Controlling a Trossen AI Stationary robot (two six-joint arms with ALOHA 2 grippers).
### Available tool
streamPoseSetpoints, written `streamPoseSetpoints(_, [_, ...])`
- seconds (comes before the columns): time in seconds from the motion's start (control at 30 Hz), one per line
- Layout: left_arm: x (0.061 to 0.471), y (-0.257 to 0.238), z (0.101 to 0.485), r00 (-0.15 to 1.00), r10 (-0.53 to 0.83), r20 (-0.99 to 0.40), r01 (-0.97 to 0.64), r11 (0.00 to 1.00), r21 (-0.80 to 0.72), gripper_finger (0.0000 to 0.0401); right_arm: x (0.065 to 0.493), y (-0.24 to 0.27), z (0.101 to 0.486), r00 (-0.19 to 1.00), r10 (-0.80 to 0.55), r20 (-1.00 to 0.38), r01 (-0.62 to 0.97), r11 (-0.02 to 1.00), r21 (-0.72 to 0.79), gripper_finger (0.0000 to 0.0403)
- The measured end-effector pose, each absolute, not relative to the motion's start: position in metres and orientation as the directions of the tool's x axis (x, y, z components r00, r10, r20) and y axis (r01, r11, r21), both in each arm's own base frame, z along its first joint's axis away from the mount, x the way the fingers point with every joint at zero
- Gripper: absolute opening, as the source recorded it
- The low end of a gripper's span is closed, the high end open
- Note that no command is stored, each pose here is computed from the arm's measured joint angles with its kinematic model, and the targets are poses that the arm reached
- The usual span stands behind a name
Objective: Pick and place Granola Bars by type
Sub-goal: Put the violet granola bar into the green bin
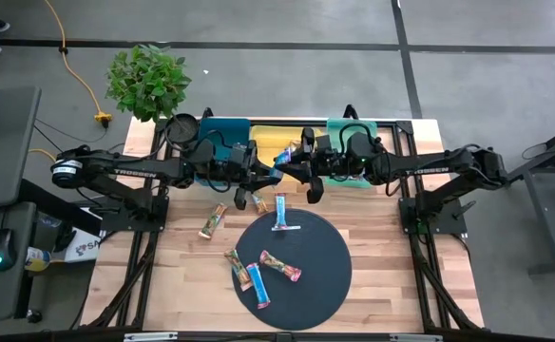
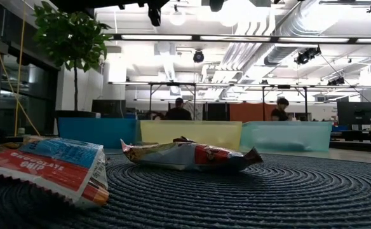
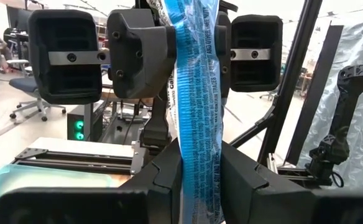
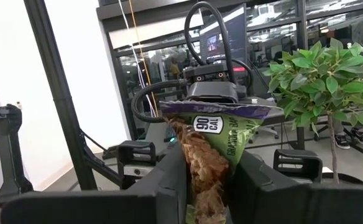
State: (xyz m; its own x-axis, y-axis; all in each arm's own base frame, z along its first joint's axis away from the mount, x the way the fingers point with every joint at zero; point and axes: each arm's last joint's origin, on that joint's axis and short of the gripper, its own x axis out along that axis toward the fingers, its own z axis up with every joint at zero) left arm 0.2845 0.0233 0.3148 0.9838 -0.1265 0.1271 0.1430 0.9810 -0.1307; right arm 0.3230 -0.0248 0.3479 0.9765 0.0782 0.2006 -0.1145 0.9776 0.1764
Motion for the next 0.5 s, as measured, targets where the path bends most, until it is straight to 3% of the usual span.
streamPoseSetpoints(0.33, [0.2846,0.0239,0.3141,0.987,-0.106,0.119,0.122,0.983,-0.135,0.0082,0.3229,-0.0247,0.3478,0.976,0.085,0.203,-0.123,0.975,0.183,0.0067])
streamPoseSetpoints(0.5, [0.2848,0.0237,0.3132,0.987,-0.112,0.111,0.125,0.985,-0.117,0.0126,0.3228,-0.0249,0.3482,0.975,0.085,0.206,-0.123,0.975,0.182,0.0067])
